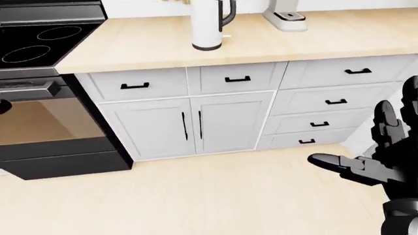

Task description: Close the lid of the electric kettle.

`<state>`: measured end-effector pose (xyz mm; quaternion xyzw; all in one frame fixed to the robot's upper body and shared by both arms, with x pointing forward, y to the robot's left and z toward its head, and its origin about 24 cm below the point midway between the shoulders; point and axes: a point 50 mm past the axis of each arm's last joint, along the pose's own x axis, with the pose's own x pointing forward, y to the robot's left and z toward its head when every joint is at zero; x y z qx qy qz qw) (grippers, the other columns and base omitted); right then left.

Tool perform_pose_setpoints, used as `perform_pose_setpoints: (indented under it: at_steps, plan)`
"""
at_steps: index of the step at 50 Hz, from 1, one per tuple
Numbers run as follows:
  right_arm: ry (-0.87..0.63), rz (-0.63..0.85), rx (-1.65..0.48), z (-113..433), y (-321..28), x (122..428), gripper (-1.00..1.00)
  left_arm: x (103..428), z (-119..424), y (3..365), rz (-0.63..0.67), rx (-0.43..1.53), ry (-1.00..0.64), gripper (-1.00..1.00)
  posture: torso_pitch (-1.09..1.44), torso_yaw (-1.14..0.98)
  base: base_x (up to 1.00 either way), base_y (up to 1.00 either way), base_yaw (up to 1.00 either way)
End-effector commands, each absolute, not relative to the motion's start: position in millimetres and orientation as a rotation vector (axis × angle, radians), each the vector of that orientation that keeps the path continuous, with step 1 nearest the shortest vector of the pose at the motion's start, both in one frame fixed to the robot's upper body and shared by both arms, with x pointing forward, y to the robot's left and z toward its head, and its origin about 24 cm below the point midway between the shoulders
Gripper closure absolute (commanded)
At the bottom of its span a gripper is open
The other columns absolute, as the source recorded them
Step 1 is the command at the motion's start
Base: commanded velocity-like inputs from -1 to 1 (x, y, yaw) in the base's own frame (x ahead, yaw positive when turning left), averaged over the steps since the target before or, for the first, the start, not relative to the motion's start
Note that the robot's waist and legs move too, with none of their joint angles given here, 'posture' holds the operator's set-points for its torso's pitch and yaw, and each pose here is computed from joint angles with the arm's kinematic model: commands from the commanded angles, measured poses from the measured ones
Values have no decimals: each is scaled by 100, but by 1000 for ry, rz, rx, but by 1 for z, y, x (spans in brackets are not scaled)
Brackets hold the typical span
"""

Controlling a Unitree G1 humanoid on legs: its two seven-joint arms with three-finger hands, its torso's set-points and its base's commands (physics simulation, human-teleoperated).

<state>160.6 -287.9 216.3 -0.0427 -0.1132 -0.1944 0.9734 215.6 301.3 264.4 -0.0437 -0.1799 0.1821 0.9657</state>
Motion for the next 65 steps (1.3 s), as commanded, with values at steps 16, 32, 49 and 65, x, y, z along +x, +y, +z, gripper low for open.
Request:
perform_pose_setpoints:
  at_steps: [16,32,49,65]
  plan:
    - [-316,-356,-99,229,-279,162,-100,207,279,302,383,-68,-445,-100,0,0,0,0,0]
    - [-287,-354,-91,228,-279,165,-100,208,279,301,380,-67,-443,-100,0,0,1,0,0]
    - [-283,-357,-95,226,-279,165,-100,209,277,302,384,-67,-441,-100,0,0,5,0,0]
    - [-283,-355,-91,224,-278,166,-100,210,277,303,386,-69,-442,-100,0,0,29,0,0]
